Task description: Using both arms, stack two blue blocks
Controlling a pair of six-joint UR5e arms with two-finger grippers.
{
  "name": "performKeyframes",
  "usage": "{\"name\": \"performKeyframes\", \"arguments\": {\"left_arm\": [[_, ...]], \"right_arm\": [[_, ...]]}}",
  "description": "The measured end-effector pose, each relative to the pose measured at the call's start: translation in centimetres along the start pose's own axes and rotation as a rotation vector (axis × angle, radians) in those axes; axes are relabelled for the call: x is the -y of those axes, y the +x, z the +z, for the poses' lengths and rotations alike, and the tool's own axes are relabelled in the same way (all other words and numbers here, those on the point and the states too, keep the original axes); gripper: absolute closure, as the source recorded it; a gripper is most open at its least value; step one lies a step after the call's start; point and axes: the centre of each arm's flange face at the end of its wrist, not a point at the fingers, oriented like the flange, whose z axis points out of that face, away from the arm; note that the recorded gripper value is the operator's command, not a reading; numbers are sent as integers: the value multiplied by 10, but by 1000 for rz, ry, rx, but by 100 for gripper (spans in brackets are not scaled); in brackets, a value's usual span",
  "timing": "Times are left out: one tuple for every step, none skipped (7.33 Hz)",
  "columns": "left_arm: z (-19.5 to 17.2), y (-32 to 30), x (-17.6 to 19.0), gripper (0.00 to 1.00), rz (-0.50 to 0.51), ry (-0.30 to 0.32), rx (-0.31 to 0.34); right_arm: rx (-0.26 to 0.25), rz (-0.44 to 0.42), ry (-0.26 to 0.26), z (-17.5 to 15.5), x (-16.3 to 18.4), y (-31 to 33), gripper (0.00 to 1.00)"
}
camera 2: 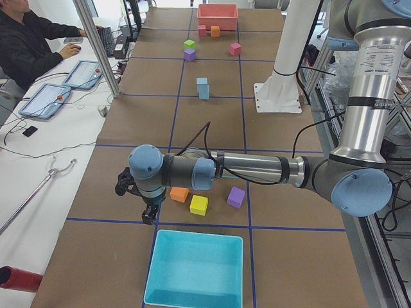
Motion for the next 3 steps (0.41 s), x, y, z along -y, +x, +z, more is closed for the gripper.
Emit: {"name": "performKeyframes", "arguments": {"left_arm": [[2,-3,-4,0,-6,-3,-1],[3,-4,-7,0,-9,-5,-2],[3,-4,-8,0,-10,-6,-2]], "right_arm": [[2,4,0,-1,-2,2,0],[4,6,1,-2,-3,3,0],[5,8,0,-2,-4,4,0]]}}
